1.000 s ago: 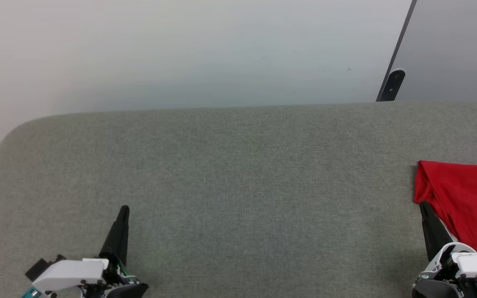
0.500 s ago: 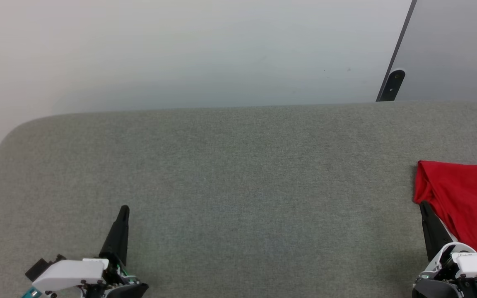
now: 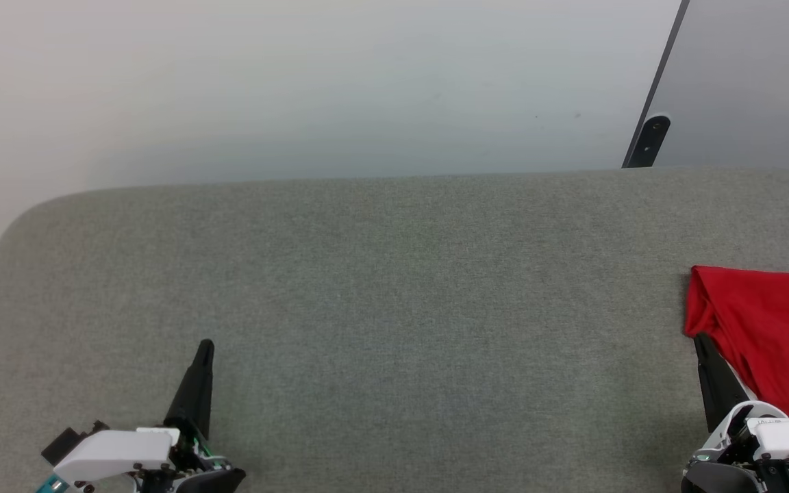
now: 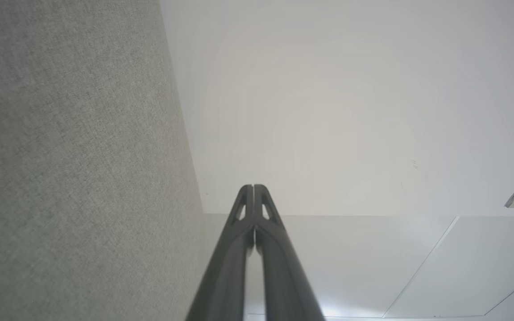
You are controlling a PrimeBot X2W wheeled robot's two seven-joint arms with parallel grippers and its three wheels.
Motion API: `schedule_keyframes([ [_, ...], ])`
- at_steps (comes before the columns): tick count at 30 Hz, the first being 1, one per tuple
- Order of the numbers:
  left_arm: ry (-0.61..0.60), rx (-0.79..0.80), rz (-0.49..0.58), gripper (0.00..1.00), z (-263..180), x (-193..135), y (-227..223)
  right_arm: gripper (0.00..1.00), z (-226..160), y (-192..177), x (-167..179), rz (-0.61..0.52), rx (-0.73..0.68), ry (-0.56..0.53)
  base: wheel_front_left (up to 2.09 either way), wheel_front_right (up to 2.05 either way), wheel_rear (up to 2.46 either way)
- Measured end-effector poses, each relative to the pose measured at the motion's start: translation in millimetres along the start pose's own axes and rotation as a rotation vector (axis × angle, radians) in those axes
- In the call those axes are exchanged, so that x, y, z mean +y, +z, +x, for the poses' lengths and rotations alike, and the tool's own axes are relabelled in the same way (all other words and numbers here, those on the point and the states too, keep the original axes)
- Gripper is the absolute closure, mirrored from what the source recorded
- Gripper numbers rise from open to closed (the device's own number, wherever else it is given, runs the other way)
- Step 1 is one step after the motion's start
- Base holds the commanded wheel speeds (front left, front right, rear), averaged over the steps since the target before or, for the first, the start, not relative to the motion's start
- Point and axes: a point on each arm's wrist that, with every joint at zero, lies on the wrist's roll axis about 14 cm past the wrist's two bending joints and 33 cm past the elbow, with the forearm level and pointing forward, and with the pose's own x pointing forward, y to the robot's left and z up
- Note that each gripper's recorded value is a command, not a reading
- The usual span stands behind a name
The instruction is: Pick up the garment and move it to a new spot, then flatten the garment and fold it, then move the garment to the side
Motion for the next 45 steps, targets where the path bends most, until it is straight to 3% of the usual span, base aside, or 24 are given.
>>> schedule_keyframes([
  [45,0.000,-0.001,0.002,1.00,0.0,0.0,0.3,1.00,0.0,-0.1,0.0,0.000,0.000,0.000,0.00,0.00,0.00],
])
